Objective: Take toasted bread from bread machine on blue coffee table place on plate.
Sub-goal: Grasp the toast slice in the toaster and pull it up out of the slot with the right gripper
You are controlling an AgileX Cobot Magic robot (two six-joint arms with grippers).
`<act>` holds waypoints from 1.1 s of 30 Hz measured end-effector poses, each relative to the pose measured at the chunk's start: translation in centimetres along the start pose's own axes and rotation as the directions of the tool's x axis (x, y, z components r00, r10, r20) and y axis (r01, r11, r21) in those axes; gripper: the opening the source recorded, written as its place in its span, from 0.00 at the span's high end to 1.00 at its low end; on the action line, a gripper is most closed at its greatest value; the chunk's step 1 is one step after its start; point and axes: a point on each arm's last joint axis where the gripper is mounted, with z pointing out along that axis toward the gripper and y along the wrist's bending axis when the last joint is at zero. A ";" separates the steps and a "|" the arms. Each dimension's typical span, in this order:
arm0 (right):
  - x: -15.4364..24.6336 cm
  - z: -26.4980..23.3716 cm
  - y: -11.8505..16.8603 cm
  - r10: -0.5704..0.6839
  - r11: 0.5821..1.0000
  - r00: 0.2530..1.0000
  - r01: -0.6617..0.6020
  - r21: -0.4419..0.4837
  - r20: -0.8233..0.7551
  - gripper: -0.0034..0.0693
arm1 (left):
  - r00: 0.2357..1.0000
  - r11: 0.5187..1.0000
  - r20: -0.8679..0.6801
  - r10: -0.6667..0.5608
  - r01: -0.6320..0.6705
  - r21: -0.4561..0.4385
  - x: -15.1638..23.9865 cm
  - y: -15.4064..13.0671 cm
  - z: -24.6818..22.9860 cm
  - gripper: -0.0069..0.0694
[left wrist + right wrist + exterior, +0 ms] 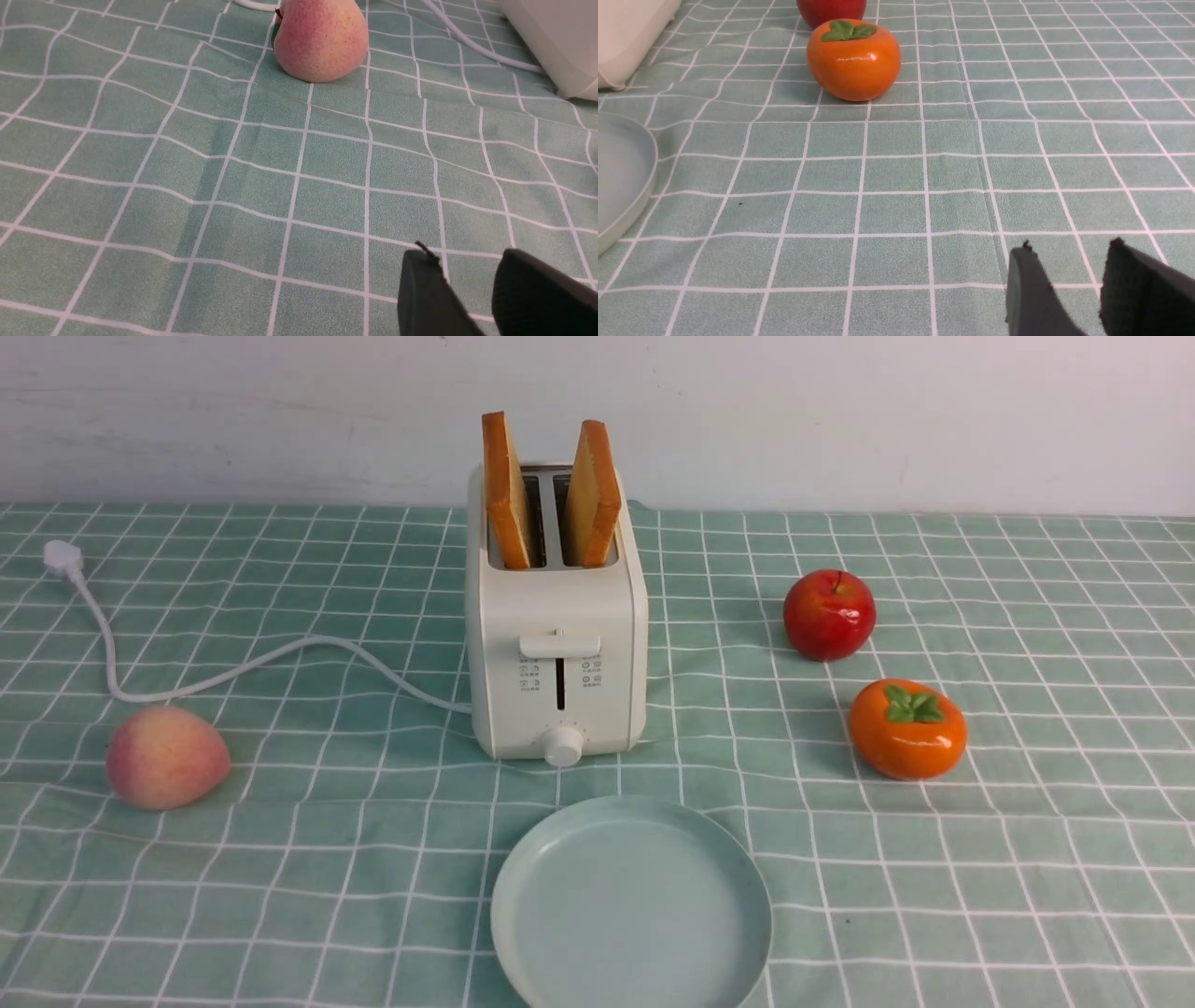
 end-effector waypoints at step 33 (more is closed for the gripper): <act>0.0 0.0 0.0 0.000 1.000 1.000 0.000 0.000 0.000 0.62 | 1.000 1.000 0.001 0.006 -0.006 -0.003 0.0 0.0 0.0 0.60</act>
